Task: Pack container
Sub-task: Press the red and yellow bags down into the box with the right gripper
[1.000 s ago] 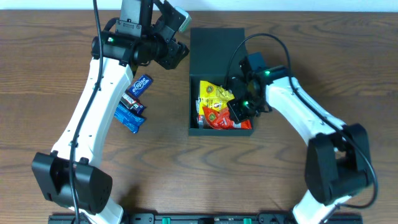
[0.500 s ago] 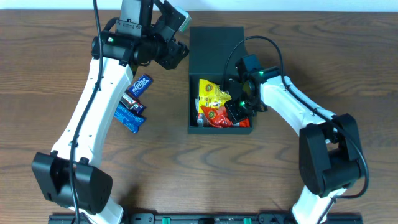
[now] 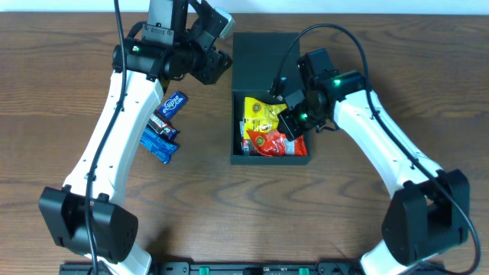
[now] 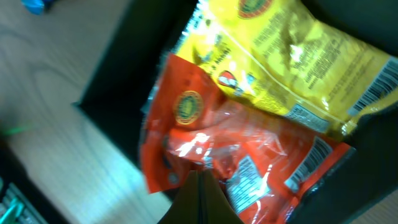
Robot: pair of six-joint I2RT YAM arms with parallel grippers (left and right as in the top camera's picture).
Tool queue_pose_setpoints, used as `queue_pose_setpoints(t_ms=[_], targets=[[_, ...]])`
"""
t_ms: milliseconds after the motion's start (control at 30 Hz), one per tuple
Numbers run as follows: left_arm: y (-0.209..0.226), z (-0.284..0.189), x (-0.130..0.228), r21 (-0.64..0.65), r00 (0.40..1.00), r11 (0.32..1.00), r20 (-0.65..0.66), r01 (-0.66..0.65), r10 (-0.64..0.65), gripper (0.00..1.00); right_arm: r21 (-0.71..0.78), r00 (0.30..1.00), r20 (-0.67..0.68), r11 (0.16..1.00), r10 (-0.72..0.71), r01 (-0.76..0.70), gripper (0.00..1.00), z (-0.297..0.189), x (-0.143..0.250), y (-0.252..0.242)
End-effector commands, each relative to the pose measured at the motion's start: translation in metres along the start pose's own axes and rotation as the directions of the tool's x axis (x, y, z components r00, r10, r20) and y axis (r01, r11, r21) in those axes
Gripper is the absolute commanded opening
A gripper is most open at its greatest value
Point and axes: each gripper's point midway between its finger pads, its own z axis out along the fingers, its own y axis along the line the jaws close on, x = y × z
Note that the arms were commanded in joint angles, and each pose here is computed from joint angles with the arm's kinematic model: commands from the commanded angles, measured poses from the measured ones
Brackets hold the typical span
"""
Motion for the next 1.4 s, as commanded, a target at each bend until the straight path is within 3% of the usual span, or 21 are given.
queue_pose_setpoints(t_ms=[0,400,833,1367], targets=[[0.004,0.003,0.001,-0.005,1.000,1.000,-0.003,0.007,-0.007,0.55,-0.083,0.999,-0.013,0.996,-0.044,0.043,0.02,0.010,0.003,0.017],[0.004,0.003,0.001,-0.007,1.000,1.000,-0.003,0.007,-0.007,0.56,-0.121,0.986,-0.147,0.991,-0.075,0.057,0.02,0.057,0.021,0.027],[0.044,-0.010,0.013,-0.079,0.997,0.994,-0.005,0.076,-0.076,0.56,-0.015,0.978,-0.205,0.999,-0.043,0.041,0.02,0.052,0.033,0.007],[0.046,-0.011,0.013,-0.082,0.997,0.994,-0.004,0.078,-0.078,0.61,-0.073,0.968,-0.248,0.997,-0.036,0.018,0.02,0.093,0.048,0.006]])
